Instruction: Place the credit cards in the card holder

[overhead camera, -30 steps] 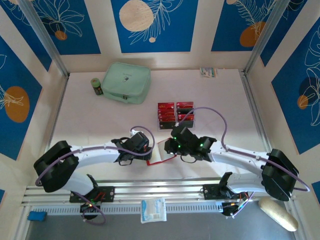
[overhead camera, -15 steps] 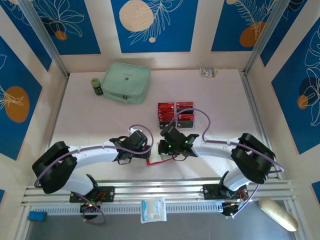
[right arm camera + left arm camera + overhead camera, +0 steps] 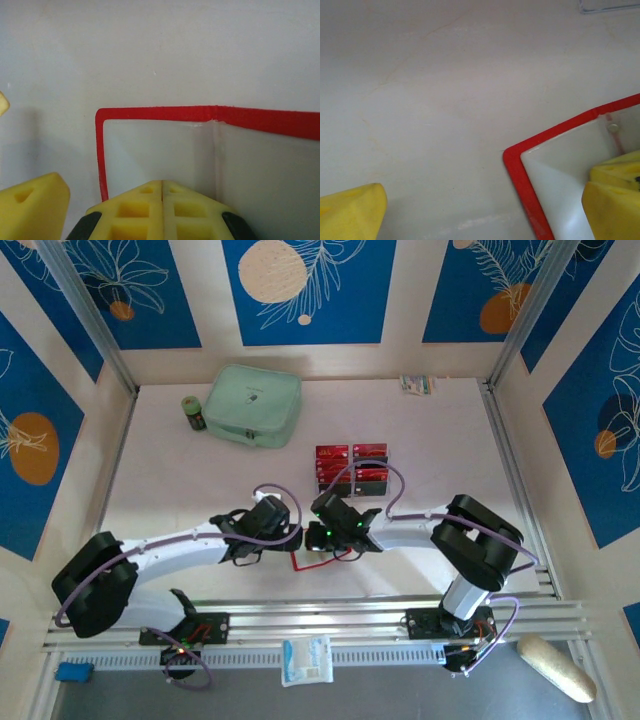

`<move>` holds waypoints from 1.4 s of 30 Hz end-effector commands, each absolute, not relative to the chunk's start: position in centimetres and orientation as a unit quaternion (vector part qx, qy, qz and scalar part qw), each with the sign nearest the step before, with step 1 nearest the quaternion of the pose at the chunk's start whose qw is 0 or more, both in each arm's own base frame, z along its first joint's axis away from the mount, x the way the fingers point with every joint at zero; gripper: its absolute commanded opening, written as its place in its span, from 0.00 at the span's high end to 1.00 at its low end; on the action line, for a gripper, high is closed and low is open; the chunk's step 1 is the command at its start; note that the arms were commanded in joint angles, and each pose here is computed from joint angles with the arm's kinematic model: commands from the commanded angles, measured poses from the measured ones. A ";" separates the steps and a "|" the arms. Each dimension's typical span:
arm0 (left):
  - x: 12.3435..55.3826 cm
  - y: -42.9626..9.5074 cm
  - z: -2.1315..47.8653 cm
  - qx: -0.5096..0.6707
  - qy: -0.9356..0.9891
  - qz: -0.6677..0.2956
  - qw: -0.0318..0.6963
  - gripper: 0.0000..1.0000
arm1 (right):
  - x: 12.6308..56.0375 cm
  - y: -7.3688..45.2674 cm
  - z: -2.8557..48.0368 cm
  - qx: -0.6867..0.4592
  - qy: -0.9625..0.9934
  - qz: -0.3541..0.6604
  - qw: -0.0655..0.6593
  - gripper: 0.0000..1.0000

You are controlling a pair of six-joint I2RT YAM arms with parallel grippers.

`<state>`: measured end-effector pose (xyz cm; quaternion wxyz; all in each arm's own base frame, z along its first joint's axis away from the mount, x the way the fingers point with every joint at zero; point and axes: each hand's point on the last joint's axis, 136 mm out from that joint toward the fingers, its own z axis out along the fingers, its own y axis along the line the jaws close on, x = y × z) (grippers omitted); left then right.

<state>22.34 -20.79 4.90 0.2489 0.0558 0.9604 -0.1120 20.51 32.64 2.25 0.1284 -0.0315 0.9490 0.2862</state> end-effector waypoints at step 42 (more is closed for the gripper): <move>22.0 -20.5 -1.7 0.029 0.982 -0.071 0.170 0.00 | 18.5 24.0 2.2 0.055 0.952 0.267 0.137 1.00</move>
